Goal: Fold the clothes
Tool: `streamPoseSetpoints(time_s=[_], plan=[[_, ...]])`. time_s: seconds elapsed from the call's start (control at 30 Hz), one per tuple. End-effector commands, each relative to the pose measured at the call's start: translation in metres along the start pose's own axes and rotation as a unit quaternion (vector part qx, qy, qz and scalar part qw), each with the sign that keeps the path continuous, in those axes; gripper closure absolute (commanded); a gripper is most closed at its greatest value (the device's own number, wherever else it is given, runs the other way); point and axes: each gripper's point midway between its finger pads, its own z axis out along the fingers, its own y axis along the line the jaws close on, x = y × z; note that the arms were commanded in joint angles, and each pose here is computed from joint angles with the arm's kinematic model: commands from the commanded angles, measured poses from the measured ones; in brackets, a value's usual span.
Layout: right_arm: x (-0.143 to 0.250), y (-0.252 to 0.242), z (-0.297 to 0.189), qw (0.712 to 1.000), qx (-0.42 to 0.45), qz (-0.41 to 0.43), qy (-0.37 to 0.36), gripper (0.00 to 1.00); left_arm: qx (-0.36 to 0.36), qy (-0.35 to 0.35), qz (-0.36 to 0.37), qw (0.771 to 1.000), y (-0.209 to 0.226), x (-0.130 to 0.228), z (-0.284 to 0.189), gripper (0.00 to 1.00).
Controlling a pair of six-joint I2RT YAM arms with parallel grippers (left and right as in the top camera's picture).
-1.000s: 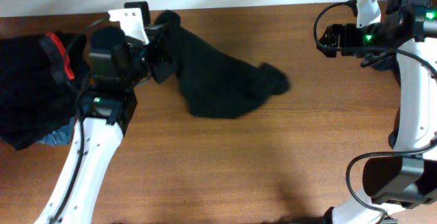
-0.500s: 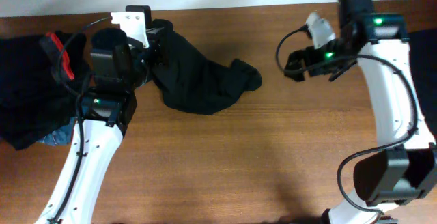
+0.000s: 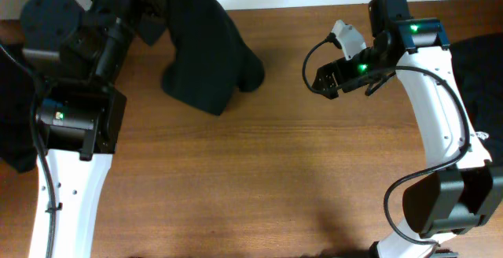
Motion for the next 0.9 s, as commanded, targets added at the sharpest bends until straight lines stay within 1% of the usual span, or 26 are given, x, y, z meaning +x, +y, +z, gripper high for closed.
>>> streamPoseSetpoints(time_s=[0.0,0.07,0.13,0.23,0.33,0.53,0.7,0.87], plan=[[-0.005,0.034,0.01,0.996,-0.049,-0.068,-0.001,0.0,0.008,-0.038,0.012,0.999,-0.011,-0.026,-0.005,1.0],[-0.007,0.051,0.016,0.993,-0.057,-0.102,0.005,0.0,0.002,-0.058,0.009,0.998,-0.015,-0.034,-0.004,0.99],[-0.009,0.062,0.02,0.991,-0.062,-0.116,0.004,0.0,-0.017,-0.076,0.005,0.997,-0.014,-0.042,-0.004,1.0],[-0.012,0.078,0.025,0.988,-0.069,-0.138,0.004,0.0,-0.061,-0.11,-0.004,0.992,-0.007,-0.056,-0.007,0.99],[-0.015,0.092,0.03,0.986,-0.075,-0.152,0.002,0.04,-0.099,-0.125,-0.012,0.987,0.002,-0.062,-0.01,0.99],[-0.024,0.125,0.039,0.979,-0.085,-0.187,-0.008,0.08,-0.103,-0.111,-0.013,0.988,0.002,-0.051,-0.003,1.0],[-0.027,0.141,0.048,0.974,-0.063,-0.217,-0.006,0.08,-0.111,-0.112,-0.011,0.987,0.005,-0.05,0.0,1.0],[-0.031,0.165,0.056,0.966,-0.07,-0.25,-0.018,0.08,-0.118,-0.118,-0.013,0.986,0.007,-0.052,-0.001,0.99]])
